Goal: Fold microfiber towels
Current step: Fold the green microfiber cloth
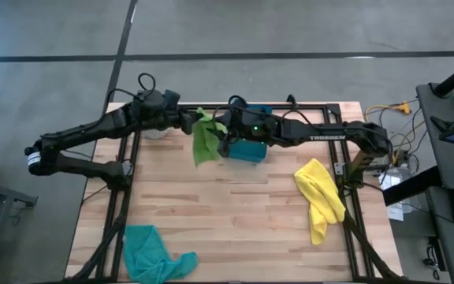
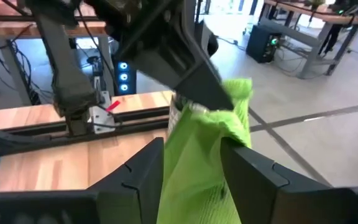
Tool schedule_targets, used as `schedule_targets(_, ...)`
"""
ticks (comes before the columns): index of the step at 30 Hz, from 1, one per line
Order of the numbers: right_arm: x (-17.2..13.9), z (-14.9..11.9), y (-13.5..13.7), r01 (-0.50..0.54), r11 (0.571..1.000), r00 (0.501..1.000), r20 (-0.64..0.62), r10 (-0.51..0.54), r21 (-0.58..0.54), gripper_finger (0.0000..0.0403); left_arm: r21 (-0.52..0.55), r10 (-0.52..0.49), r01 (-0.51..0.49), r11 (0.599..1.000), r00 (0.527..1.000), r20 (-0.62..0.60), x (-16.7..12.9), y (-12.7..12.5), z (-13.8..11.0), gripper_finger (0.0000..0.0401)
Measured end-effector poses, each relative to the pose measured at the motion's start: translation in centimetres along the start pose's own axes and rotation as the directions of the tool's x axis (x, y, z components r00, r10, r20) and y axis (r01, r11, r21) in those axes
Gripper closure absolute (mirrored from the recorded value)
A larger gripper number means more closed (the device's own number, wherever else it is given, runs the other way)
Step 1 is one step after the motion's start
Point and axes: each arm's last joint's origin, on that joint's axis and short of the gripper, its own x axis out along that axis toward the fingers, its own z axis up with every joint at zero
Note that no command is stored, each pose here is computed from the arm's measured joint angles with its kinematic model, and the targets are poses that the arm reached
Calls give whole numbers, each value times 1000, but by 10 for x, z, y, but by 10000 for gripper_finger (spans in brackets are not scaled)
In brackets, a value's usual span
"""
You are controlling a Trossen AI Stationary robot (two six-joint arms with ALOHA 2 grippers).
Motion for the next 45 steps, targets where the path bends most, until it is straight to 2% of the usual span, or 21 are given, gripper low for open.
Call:
schedule_targets(3, -3, -1, -1, 41, 999, 999, -7, -41, -3, 260, 0, 1, -1, 1000, 1000, 4, 0, 0, 0, 384)
schedule_targets(11, -4, -2, -3, 74, 997, 997, -19, -74, -30, 276, 1, 7, -7, 1000, 1000, 1, 4, 0, -1, 384)
schedule_targets(16, -4, -2, -5, 147, 987, 989, -21, -148, -61, 277, 1, 1, -1, 1000, 1000, -18, 8, 1, -3, 384)
schedule_targets(24, -2, -4, -6, 160, 982, 986, -28, -164, -96, 278, 2, -3, 3, 1000, 1000, -25, 10, 0, -4, 384)
schedule_targets(27, -2, -4, -5, 123, 986, 991, -28, -127, -116, 282, 2, -4, 4, 1000, 1000, -25, 10, 0, -4, 384)
schedule_targets(30, -2, -4, -4, 86, 989, 996, -28, -90, -120, 303, 2, -9, 9, 1000, 1000, -21, 10, 0, -4, 384)
schedule_targets(35, -2, -7, -3, 52, 988, 997, -55, -61, -147, 382, 2, -38, 37, 999, 999, 14, 10, -3, -1, 384)
schedule_targets(45, -2, -15, -3, 41, 989, 989, -132, -60, -141, 394, 2, -49, 49, 999, 999, -9, 10, -2, -3, 384)
